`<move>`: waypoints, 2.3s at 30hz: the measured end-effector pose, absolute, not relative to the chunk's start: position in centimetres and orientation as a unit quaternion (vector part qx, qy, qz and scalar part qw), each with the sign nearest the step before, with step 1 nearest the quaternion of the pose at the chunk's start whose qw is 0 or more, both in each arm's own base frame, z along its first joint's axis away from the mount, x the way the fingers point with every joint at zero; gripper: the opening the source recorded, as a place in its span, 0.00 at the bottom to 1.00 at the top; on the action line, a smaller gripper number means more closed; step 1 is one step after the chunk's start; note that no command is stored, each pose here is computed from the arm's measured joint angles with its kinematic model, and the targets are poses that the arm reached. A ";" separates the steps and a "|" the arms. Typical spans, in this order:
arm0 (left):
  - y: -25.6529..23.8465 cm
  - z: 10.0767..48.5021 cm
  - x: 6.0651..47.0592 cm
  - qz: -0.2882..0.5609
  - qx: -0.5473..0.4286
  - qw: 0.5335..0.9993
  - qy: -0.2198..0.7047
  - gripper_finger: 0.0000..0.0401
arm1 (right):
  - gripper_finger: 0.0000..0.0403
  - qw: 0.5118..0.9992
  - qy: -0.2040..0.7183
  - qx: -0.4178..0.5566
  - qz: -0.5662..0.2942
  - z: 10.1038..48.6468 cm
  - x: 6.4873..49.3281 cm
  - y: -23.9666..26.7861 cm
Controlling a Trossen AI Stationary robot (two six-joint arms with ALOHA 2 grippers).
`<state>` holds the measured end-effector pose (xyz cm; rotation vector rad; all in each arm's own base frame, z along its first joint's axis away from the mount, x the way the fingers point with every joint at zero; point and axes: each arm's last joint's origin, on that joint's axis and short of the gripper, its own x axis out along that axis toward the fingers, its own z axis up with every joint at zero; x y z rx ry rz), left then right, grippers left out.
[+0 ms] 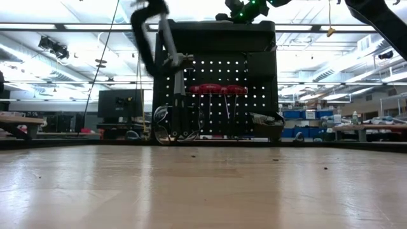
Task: Hang tools onto peg board
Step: Put the C-clamp on the table, then put the spirit level on the table
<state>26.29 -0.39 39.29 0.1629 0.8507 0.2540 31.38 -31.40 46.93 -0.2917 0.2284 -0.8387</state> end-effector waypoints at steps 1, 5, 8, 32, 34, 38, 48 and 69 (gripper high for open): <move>-0.5 38.1 26.4 0.104 0.059 0.895 0.429 0.18 | 0.02 0.897 0.110 -0.141 -0.405 46.9 31.4 -31.4; -0.7 34.4 26.5 0.059 -0.004 0.870 0.489 0.18 | 0.02 0.897 0.110 -0.141 -0.405 46.9 31.4 -31.4; -0.7 31.8 26.2 0.032 -0.051 0.848 0.526 0.18 | 0.02 0.896 0.111 -0.141 -0.405 46.9 31.4 -31.4; 4.0 22.3 24.8 -0.039 -0.238 0.805 0.543 0.19 | 0.02 0.896 0.110 -0.141 -0.406 46.9 31.4 -31.4; 4.0 22.2 24.8 -0.027 -0.220 0.808 0.546 0.30 | 0.02 0.896 0.110 -0.141 -0.406 46.9 31.4 -31.4; 4.1 22.0 24.8 0.022 -0.171 0.813 0.557 0.60 | 0.02 0.900 0.109 -0.141 -0.398 46.9 31.4 -31.3; 5.2 23.6 25.3 0.149 -0.051 0.824 0.544 0.93 | 0.02 0.902 0.109 -0.139 -0.393 46.9 31.5 -31.3; 12.0 48.3 24.1 0.328 0.252 0.870 0.268 0.69 | 0.02 0.904 0.120 -0.134 -0.389 46.8 31.4 -31.1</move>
